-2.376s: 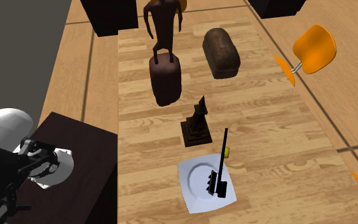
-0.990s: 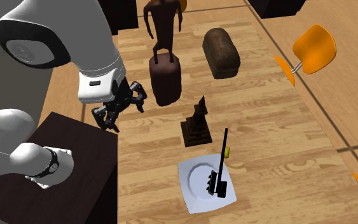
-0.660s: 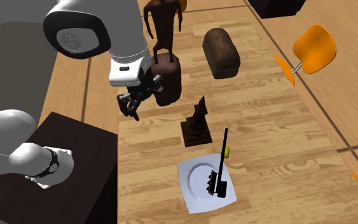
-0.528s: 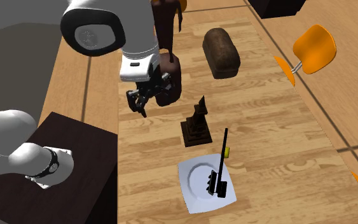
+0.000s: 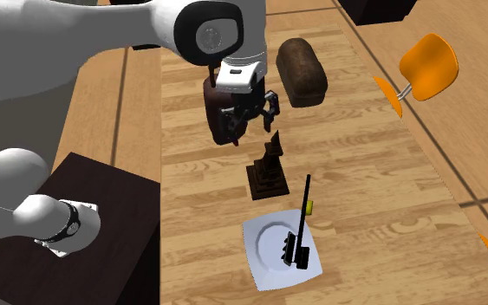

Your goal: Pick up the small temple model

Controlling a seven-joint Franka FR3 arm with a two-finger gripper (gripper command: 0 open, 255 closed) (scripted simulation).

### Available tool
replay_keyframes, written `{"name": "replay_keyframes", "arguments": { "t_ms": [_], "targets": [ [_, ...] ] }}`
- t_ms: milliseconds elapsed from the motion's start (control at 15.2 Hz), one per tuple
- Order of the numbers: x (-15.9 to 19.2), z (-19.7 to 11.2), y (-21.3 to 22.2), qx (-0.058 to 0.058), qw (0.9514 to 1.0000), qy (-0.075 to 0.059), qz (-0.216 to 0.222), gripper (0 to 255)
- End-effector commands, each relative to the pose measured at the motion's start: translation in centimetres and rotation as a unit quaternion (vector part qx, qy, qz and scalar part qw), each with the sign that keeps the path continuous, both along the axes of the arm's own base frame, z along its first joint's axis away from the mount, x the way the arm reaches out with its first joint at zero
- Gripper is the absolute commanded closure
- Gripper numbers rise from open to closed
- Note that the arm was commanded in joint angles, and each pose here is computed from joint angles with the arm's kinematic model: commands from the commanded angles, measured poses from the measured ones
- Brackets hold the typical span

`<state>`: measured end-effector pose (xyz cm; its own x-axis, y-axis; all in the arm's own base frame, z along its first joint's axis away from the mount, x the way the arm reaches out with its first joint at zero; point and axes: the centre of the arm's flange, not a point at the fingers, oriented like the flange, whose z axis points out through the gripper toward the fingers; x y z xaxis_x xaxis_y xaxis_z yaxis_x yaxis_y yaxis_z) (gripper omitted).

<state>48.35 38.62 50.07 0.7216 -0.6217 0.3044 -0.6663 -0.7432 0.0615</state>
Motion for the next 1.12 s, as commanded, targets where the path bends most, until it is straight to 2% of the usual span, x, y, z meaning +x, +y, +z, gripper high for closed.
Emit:
{"name": "replay_keyframes", "arguments": {
  "t_ms": [0,198,660,792,858,1056],
  "targets": [
    [2.4,-0.8,1.6,-0.007,0.9995,-0.011,-0.027,0],
    [4.9,-1.3,3.5,-0.013,0.9983,-0.021,-0.052,0],
    [4.9,-5.3,3.5,-0.013,0.9983,-0.021,-0.052,0],
    [4.9,-5.3,3.5,-0.013,0.9983,-0.021,-0.052,0],
    [4.9,-5.3,3.5,-0.013,0.9983,-0.021,-0.052,255],
    [4.9,-5.3,3.5,-0.013,0.9983,-0.021,-0.052,255]
  ]
}}
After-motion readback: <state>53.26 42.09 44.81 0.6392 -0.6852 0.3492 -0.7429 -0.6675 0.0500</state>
